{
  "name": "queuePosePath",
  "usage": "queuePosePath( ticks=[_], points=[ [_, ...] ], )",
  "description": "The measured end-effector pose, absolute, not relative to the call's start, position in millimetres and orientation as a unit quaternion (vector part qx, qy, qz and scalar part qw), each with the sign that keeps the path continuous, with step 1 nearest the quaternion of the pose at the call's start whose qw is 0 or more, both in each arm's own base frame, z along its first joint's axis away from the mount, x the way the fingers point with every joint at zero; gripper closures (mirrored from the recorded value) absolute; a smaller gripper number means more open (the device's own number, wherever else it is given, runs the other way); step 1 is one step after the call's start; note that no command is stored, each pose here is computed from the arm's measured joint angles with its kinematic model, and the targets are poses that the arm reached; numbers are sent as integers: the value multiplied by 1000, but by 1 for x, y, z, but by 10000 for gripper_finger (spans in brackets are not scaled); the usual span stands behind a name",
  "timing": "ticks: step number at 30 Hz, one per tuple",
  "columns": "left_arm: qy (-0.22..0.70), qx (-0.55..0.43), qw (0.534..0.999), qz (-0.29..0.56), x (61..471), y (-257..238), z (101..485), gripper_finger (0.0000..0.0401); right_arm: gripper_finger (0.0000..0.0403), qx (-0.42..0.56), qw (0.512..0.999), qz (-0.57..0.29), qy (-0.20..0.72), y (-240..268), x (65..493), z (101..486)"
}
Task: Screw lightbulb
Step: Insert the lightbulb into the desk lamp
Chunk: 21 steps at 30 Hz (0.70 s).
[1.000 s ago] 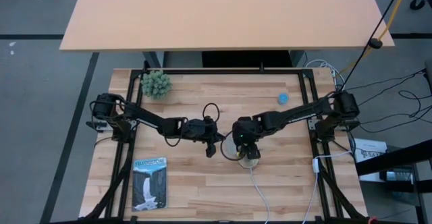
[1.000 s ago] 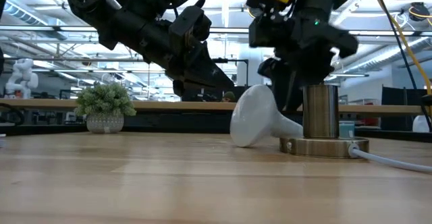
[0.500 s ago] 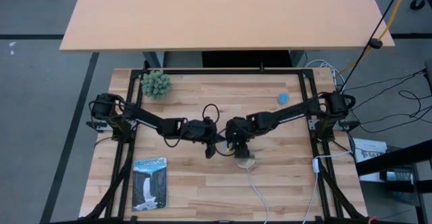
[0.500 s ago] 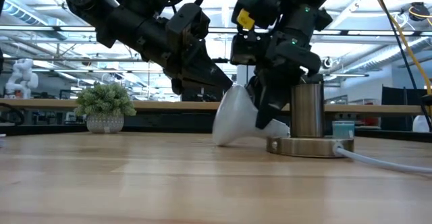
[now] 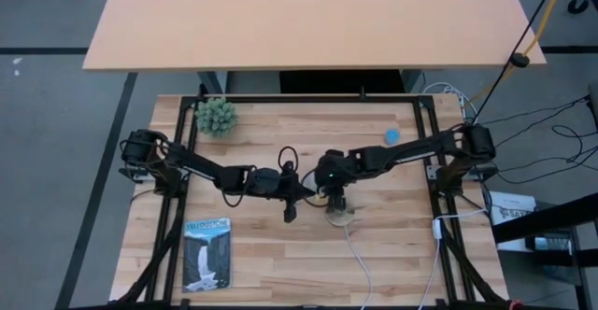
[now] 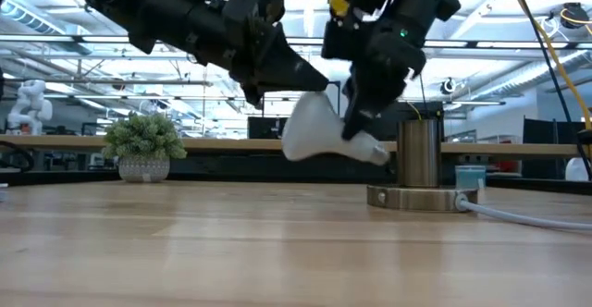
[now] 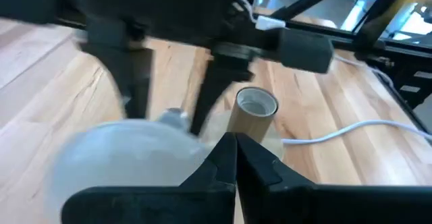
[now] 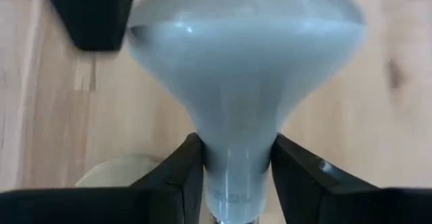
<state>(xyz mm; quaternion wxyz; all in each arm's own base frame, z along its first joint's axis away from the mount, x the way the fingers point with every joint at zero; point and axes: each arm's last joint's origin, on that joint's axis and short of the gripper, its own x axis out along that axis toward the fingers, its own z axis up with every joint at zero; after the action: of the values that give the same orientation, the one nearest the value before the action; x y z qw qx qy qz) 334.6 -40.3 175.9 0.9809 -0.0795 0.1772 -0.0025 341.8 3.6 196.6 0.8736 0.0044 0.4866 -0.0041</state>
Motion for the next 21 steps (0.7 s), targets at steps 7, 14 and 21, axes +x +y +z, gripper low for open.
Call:
queuePosePath(
  ticks=[7,14,21],
  points=[
    [162,-67,984,-11,334,-43,182,401,274,-21,872,-72,484,-1,312,236],
    [146,-42,988,-29,328,-51,196,401,274,39,860,-121,495,6,253,282],
    [151,-43,987,-29,328,-53,195,401,274,94,886,-141,431,41,185,288]
  ],
)
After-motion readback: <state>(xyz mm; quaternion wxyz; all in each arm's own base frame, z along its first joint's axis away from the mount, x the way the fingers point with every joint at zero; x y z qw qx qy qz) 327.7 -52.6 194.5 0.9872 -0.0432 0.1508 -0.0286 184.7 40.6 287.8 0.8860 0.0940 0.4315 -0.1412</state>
